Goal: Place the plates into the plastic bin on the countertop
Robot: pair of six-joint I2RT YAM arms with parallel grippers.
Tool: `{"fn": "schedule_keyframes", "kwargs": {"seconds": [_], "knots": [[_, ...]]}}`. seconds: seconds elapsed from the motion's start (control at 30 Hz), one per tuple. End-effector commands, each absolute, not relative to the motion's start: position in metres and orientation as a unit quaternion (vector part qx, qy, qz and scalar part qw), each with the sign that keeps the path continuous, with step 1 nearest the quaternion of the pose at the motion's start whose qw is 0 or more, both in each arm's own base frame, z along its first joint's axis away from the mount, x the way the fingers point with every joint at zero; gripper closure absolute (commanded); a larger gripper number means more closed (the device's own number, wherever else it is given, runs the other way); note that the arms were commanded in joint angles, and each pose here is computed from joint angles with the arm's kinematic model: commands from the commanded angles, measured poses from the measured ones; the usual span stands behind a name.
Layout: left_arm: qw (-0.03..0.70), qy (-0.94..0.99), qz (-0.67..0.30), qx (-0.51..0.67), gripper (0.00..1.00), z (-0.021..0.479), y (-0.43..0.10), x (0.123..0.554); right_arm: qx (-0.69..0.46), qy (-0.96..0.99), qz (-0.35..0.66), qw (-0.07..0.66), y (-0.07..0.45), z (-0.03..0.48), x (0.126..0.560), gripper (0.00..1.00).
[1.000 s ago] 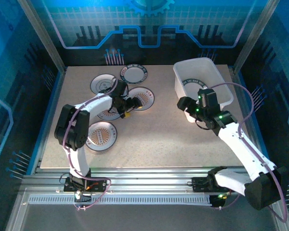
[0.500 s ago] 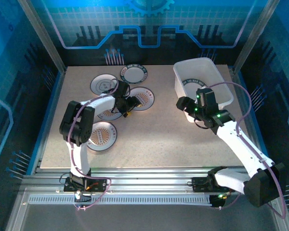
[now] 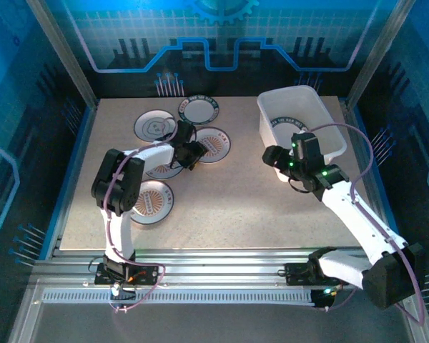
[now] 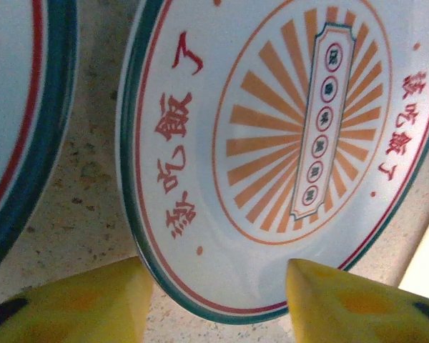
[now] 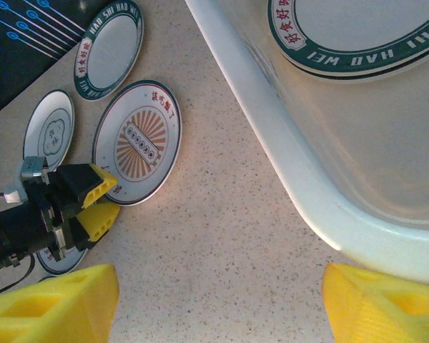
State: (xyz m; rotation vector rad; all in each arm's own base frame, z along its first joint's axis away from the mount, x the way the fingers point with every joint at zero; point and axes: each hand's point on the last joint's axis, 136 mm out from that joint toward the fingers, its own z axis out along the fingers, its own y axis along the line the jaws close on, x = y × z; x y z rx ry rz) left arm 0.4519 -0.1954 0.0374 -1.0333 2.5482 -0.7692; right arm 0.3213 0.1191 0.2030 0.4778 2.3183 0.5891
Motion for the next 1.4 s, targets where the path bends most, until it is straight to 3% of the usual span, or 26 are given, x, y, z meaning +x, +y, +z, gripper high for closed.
{"fn": "schedule_keyframes", "kwargs": {"seconds": [0.0,0.13,0.37,1.37], "knots": [[0.144,0.881,-0.257,-0.369,0.55,0.023,-0.197,0.452,0.176,0.892,0.226,0.351,0.118,0.204,0.317,0.25],[0.143,0.883,-0.255,-0.367,0.67,0.022,-0.2,0.451,0.177,0.89,0.229,0.351,0.115,0.203,0.315,0.27],[0.143,0.885,-0.25,-0.365,0.78,0.02,-0.2,0.448,0.18,0.886,0.233,0.359,0.112,0.204,0.313,0.31],[0.162,0.895,-0.28,-0.308,0.97,0.051,-0.212,0.441,0.193,0.879,0.24,0.365,0.105,0.201,0.299,0.37]]}}
